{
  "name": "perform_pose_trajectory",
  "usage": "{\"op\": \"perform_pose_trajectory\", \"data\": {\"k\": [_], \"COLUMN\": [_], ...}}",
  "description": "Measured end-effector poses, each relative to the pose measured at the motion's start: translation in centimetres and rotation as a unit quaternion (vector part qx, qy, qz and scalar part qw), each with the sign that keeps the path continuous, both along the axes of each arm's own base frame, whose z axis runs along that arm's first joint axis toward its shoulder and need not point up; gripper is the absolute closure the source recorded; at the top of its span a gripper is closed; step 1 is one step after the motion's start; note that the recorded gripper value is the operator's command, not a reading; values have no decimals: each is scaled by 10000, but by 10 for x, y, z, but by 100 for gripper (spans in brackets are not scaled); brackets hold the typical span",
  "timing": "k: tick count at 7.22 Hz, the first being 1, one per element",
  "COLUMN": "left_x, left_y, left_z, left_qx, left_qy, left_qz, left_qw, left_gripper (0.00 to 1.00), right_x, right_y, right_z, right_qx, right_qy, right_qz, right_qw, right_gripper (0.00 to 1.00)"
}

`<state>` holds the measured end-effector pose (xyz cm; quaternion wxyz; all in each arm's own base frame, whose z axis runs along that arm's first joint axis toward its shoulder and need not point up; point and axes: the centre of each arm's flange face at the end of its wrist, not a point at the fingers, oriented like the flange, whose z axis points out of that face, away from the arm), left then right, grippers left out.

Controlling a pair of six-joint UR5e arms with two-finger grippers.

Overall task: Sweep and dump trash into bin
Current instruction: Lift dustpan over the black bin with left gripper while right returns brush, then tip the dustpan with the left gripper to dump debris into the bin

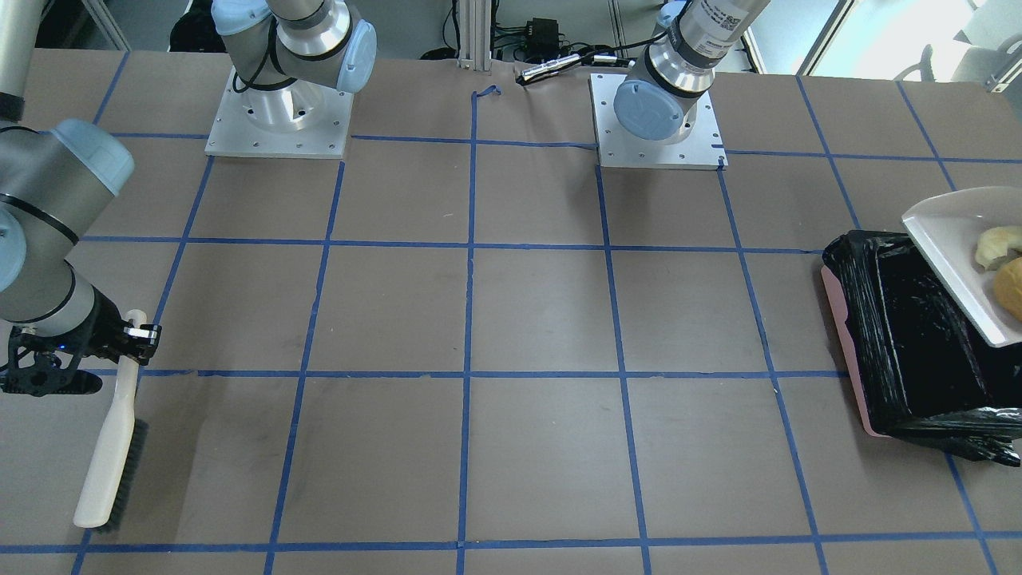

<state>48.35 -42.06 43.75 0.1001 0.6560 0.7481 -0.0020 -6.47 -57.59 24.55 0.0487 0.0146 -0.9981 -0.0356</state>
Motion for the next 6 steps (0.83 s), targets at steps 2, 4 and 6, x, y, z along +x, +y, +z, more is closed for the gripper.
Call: {"op": "perform_pose_trajectory", "data": {"k": [2, 4, 6], "left_x": [4, -23, -59], "left_y": [-7, -36, -66], "left_z": [-3, 5, 2], "left_qx": [58, 189, 642], "left_qy": [-638, -1501, -2253], "left_qz": [-13, -204, -342], "left_qw": [9979, 9883, 9716], "left_gripper": [100, 100, 100], "right_x": [-1, -2, -3], "right_y": [0, 1, 1], "right_z": [-2, -7, -10], "right_qx": [23, 71, 107], "right_qy": [8, 0, -5], "right_qz": [-74, -100, -57], "right_qw": [10000, 9999, 9999], "right_gripper": [100, 100, 70]}}
